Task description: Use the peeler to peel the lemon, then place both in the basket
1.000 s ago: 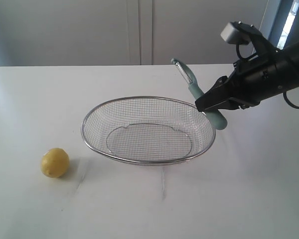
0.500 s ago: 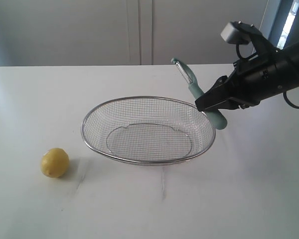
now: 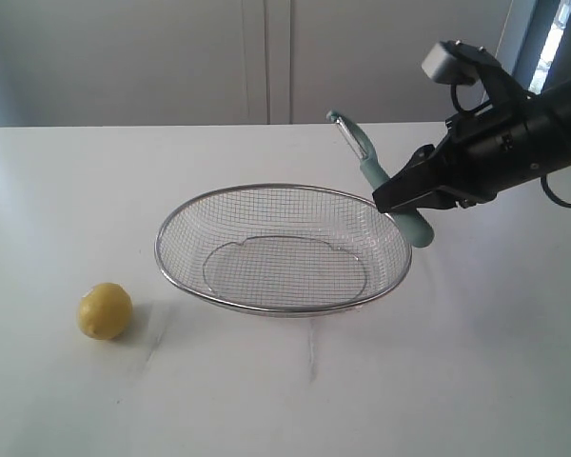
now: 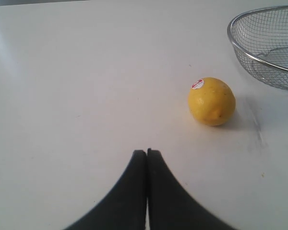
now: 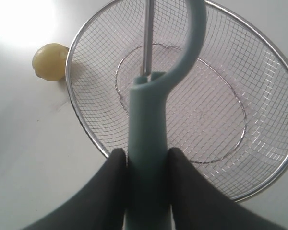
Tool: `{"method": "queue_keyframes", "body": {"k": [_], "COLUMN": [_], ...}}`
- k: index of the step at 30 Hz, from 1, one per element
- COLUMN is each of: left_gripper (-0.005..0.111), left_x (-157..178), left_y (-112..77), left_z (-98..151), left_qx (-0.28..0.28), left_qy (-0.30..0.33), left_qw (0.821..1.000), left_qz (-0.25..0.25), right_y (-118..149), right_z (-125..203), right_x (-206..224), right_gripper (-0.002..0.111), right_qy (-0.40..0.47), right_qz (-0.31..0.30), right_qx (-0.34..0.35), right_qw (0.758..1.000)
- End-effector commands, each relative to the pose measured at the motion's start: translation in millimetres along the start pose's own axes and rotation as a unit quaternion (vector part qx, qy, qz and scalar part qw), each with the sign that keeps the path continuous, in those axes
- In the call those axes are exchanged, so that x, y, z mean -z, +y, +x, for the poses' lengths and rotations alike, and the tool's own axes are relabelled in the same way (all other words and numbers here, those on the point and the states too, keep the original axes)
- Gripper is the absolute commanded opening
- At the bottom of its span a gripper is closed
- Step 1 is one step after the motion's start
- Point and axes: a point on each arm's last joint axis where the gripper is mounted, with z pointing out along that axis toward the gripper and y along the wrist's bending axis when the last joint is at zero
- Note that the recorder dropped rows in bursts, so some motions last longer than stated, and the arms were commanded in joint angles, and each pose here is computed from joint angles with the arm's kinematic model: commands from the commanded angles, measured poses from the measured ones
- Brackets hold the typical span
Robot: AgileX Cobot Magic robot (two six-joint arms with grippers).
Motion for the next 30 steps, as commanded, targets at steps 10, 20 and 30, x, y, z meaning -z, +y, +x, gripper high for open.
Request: {"method": "queue_keyframes", "body": {"k": [10, 20, 30], "left_gripper": [0.000, 0.000, 0.000], "left_x": [-0.1, -0.1, 0.4], "left_y": [-0.7, -0.4, 2.6], "left_z": [1.0, 0.3, -8.9], "left_qx": [0.006, 0.006, 0.008], "left_qy": [0.000, -0.003, -0.054], "left_qw": [1.000, 1.000, 0.998], "left_qz": [0.005, 0.003, -0.013], "right_y": [2.5, 2.3, 2.5], "right_z": [-3.8, -3.9, -3.8], "right_x": [2.8, 2.8, 2.8], "right_gripper": [0.000, 0.000, 0.000], "right_qy": [-0.009, -0.010, -0.009], "right_qz": [-0.001, 0.000, -0.001], "right_qx": [0.008, 0.008, 0.008], "right_qw": [1.000, 1.000, 1.000]}}
